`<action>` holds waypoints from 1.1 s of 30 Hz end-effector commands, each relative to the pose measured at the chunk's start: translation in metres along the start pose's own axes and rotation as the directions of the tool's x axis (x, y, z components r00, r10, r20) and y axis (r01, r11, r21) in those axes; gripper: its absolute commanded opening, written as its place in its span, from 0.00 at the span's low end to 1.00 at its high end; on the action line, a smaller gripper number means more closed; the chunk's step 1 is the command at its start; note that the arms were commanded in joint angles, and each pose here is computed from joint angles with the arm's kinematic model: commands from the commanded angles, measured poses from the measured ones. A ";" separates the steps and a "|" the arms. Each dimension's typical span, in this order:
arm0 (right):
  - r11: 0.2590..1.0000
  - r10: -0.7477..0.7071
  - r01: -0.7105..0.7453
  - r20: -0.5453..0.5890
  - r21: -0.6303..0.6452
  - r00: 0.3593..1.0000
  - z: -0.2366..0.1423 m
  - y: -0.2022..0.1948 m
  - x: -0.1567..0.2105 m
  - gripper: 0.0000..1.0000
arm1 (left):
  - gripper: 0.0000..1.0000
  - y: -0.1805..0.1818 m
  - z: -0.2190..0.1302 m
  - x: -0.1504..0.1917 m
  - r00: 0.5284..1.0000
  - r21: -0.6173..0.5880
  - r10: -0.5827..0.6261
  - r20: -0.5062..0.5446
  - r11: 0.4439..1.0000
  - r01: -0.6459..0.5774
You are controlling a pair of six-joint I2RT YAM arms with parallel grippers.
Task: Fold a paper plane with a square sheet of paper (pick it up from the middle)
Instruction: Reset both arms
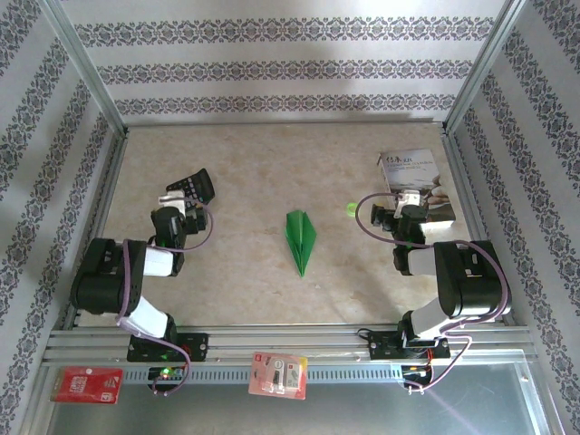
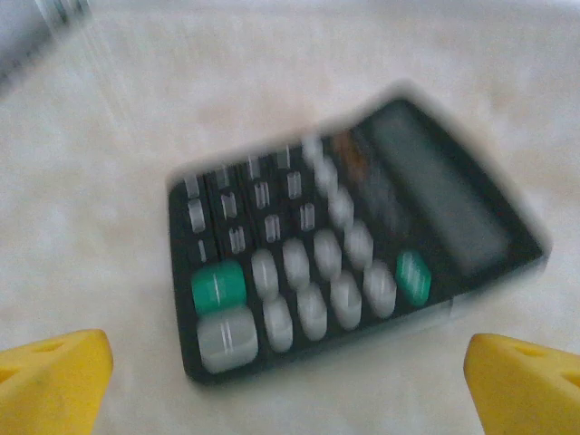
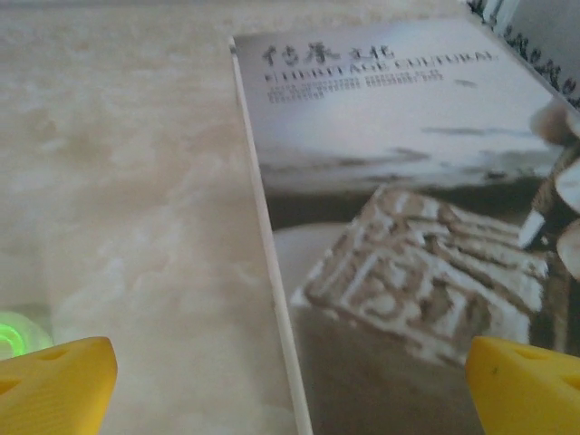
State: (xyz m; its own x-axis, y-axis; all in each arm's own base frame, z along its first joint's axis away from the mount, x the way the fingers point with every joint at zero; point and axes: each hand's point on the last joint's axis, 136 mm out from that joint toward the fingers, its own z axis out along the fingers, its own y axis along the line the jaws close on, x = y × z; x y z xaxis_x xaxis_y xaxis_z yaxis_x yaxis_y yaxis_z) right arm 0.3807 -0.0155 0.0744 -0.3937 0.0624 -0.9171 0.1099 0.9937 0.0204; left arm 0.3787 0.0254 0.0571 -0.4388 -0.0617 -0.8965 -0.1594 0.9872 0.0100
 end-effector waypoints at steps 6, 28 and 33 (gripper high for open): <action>0.999 -0.018 0.023 0.118 -0.040 0.993 0.001 0.013 -0.036 0.98 | 1.00 -0.009 0.003 -0.037 0.991 0.050 0.021 0.131 0.998 -0.028; 0.999 -0.026 0.030 0.118 -0.037 0.993 0.001 0.015 -0.036 0.98 | 1.00 -0.008 0.003 -0.036 0.991 0.044 0.020 0.129 0.999 -0.026; 0.999 -0.026 0.031 0.119 -0.037 0.993 0.001 0.015 -0.036 0.98 | 1.00 -0.007 0.003 -0.037 0.991 0.042 0.020 0.129 0.999 -0.026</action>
State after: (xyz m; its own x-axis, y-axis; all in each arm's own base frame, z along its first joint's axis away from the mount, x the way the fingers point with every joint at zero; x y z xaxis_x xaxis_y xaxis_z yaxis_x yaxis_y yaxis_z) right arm 0.3896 -0.0082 0.0908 -0.3381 0.0390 -0.9403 0.0802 0.9967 0.0125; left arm 0.3907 0.0188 0.0704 -0.3883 -0.0333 -0.9209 -0.1123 0.9936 0.0114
